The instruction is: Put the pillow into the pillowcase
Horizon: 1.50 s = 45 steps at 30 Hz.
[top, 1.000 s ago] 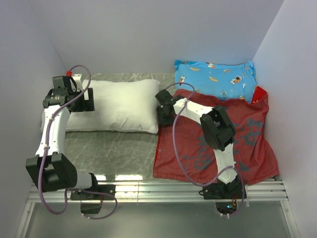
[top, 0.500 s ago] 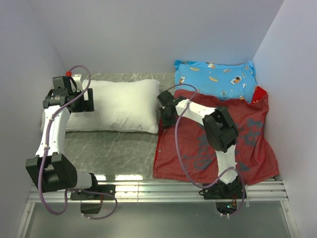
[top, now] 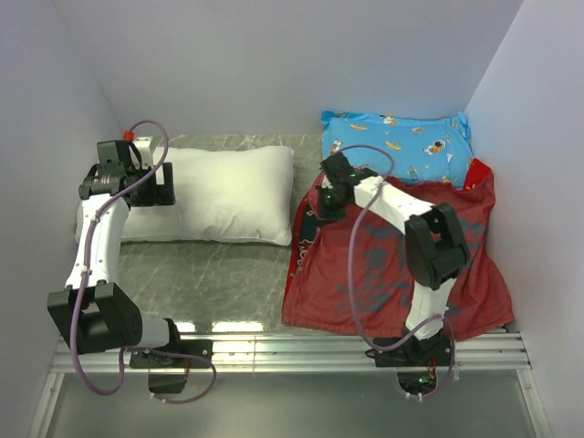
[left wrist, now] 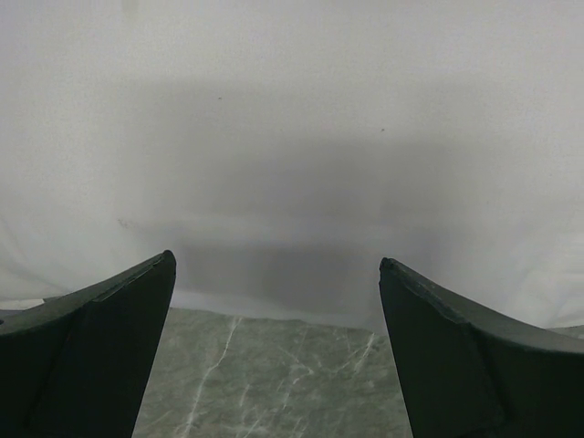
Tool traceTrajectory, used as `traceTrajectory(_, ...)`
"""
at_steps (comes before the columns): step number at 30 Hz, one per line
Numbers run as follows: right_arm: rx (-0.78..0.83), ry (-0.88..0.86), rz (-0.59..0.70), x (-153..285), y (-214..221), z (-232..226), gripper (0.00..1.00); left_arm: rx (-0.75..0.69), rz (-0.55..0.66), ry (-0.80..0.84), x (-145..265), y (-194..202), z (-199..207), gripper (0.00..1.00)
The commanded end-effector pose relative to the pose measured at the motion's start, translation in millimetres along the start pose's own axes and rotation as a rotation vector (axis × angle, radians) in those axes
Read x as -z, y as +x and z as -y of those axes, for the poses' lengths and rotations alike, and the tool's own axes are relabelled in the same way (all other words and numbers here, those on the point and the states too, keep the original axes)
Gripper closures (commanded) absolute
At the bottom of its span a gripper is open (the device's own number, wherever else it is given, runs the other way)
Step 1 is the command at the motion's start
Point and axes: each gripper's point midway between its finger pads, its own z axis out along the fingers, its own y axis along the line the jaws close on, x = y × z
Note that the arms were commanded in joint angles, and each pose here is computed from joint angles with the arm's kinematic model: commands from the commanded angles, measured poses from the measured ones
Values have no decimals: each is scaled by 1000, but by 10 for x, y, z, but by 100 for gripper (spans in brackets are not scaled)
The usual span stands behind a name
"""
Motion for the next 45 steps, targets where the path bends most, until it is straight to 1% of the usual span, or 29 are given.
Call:
traceTrajectory(1,32,-31,32,383,-3,238,100,-41,66,36,81,-151,60,1)
traceTrajectory(2,26,-8,7,363,122,375,100,-43,68,38,82,-161,61,1)
traceTrajectory(4,33,47,11,406,172,634,100,-45,62,37,59,-173,53,1)
traceTrajectory(5,28,69,-15,368,288,741,100,-47,56,37,43,-166,51,1)
traceTrajectory(7,17,94,-21,347,335,881,100,-50,56,38,21,-181,52,1)
traceTrajectory(9,11,106,-34,288,407,948,100,-50,58,46,13,-191,63,1)
traceTrajectory(13,-16,97,-22,186,384,968,100,-50,51,65,-16,-212,86,1)
traceTrajectory(14,-22,92,-25,156,368,972,96,-53,52,68,-18,-216,90,1)
traceTrajectory(16,-31,65,-28,113,345,923,84,-59,56,75,-9,-231,101,1)
traceTrajectory(17,-37,53,-26,103,318,902,72,-63,58,77,-9,-235,102,1)
traceTrajectory(19,-51,34,-32,73,304,868,63,-67,56,87,-6,-248,121,1)
traceTrajectory(20,-55,18,-31,74,286,840,54,-71,55,90,7,-248,126,1)
traceTrajectory(23,-65,20,-37,31,266,841,48,-76,64,97,20,-267,135,1)
traceTrajectory(25,-82,35,-60,-32,296,873,48,-76,66,102,17,-270,142,1)
traceTrajectory(28,-92,42,-77,-66,302,889,50,-81,73,110,33,-296,156,1)
traceTrajectory(29,-91,40,-93,-72,335,883,53,-90,79,129,43,-307,188,1)
traceTrajectory(31,-79,-7,-109,-56,370,808,55,-118,108,160,83,-363,240,1)
traceTrajectory(33,-52,-67,-122,-3,406,712,65,-204,139,240,135,-420,368,1)
traceTrajectory(34,-35,-131,-137,44,430,623,75,-247,127,290,181,-425,463,1)
traceTrajectory(35,-25,-157,-124,102,395,582,96,-374,144,367,216,-444,591,1)
traceTrajectory(36,-20,-173,-117,139,379,564,100,-467,165,407,287,-527,749,1)
traceTrajectory(37,-10,-180,-112,188,347,544,100,-533,140,439,240,-492,837,1)
traceTrajectory(38,-8,-191,-110,227,325,541,100,-641,139,457,227,-481,903,1)
traceTrajectory(39,-5,-197,-109,269,310,535,100,-703,155,443,220,-551,955,1)
traceTrajectory(40,-3,-203,-113,312,309,532,100,-775,150,479,153,-530,1150,1)
traceTrajectory(41,-8,-226,-106,361,287,526,100,-845,180,478,104,-599,1217,1)
traceTrajectory(42,0,-235,-85,426,251,511,100,-885,209,504,101,-659,1357,1)
traceTrajectory(44,12,-250,-78,488,248,509,100,-927,212,574,-44,-677,1490,1)
traceTrajectory(45,19,-259,-76,514,243,502,100,-949,244,618,-14,-768,1590,1)
